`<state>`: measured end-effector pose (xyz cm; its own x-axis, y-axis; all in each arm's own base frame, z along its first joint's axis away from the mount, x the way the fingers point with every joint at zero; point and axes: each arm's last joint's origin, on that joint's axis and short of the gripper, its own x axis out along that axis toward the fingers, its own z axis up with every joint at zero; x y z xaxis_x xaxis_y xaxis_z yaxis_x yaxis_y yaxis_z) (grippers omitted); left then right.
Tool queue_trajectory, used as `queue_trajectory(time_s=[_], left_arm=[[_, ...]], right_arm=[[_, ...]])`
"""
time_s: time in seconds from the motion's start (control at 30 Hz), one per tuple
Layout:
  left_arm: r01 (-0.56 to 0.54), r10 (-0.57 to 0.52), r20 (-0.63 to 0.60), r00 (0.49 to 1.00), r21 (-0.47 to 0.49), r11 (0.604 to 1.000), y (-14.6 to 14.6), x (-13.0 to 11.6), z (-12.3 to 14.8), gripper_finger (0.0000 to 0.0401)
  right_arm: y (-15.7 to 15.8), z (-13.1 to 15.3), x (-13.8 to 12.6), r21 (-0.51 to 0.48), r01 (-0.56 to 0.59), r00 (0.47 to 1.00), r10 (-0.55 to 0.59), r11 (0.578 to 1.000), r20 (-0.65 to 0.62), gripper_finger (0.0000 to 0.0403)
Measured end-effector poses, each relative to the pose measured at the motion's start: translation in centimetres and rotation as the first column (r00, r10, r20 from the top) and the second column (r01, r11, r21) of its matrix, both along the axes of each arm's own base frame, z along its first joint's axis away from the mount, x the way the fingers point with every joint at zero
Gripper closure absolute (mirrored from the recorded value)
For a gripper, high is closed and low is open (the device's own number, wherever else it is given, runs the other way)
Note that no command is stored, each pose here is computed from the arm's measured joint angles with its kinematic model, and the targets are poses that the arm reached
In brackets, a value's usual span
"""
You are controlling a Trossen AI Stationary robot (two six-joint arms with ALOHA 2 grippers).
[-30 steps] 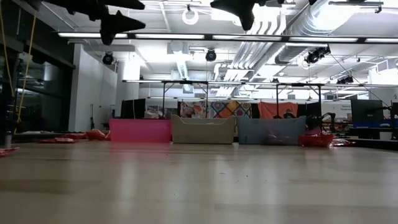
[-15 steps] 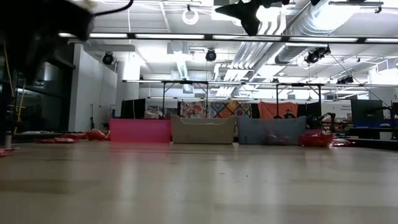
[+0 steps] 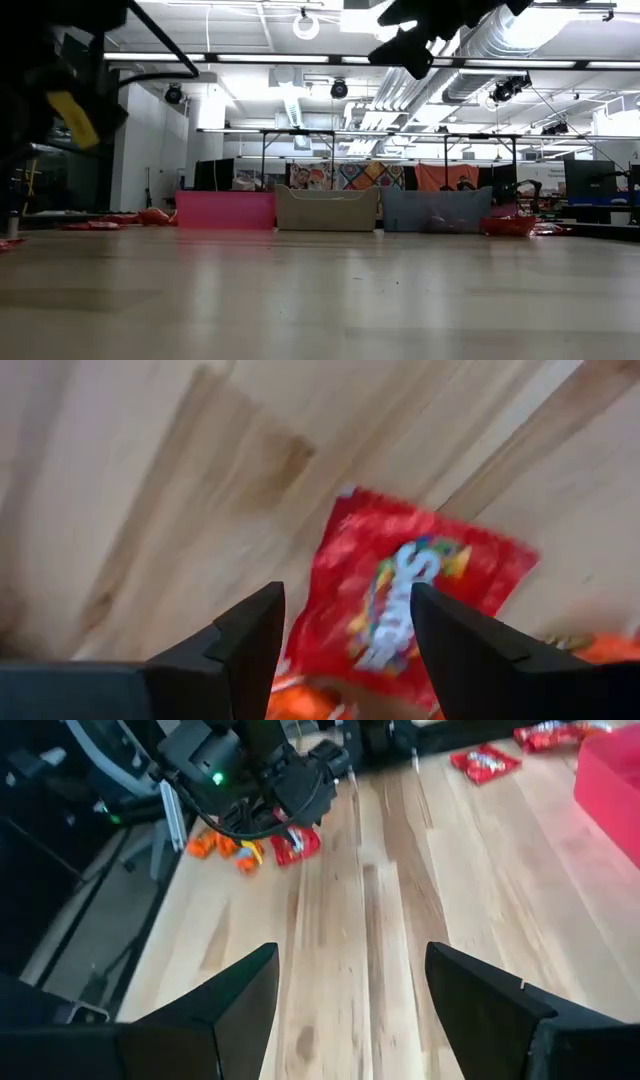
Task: Sort candy
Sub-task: Put the red candy into the black bin
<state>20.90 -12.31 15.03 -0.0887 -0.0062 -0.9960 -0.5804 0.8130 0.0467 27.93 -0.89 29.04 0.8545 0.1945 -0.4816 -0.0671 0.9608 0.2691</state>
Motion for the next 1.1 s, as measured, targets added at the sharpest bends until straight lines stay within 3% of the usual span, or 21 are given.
queue_trajectory(time_s=[0.27,0.37,0.5,0.7,0.9,1.0,1.1], left_arm=[[0.004,-0.001,0.061,0.998,-0.042,0.999,-0.5,1.5,-1.3,0.0209],[0.056,-0.054,0.064,0.997,-0.038,0.998,-0.4,1.7,-1.5,0.0261],[0.114,-0.113,0.125,0.986,-0.006,0.993,0.1,2.3,-1.3,0.0374],[0.196,-0.22,0.219,0.951,0.125,0.973,1.5,2.1,0.7,0.0399],[0.206,-0.33,0.454,0.827,0.301,0.931,4.1,1.2,6.5,0.0401],[0.188,-0.4,0.587,0.703,0.39,0.902,5.6,0.4,9.9,0.0401],[0.142,-0.476,0.688,0.548,0.484,0.863,6.9,-0.1,13.0,0.0401]], right_arm=[[0.0,-0.7,-0.4,-0.031,-0.023,0.997,0.021,0.999,-0.074,0.0155],[0.0,-0.7,-0.4,-0.015,-0.01,0.997,0.009,1.0,-0.077,0.0155],[-0.1,-0.6,-0.3,-0.012,0.034,0.997,-0.035,0.999,-0.072,0.0155],[-0.2,-0.2,-0.1,0.032,0.088,0.996,-0.087,0.996,-0.033,0.0155],[0.0,1.2,0.6,0.098,0.099,0.987,-0.11,0.99,0.114,0.0155],[0.4,2.2,1.0,0.126,0.081,0.971,-0.107,0.989,0.214,0.0155],[0.8,3.1,1.2,0.131,0.055,0.947,-0.094,0.99,0.308,0.0155]])
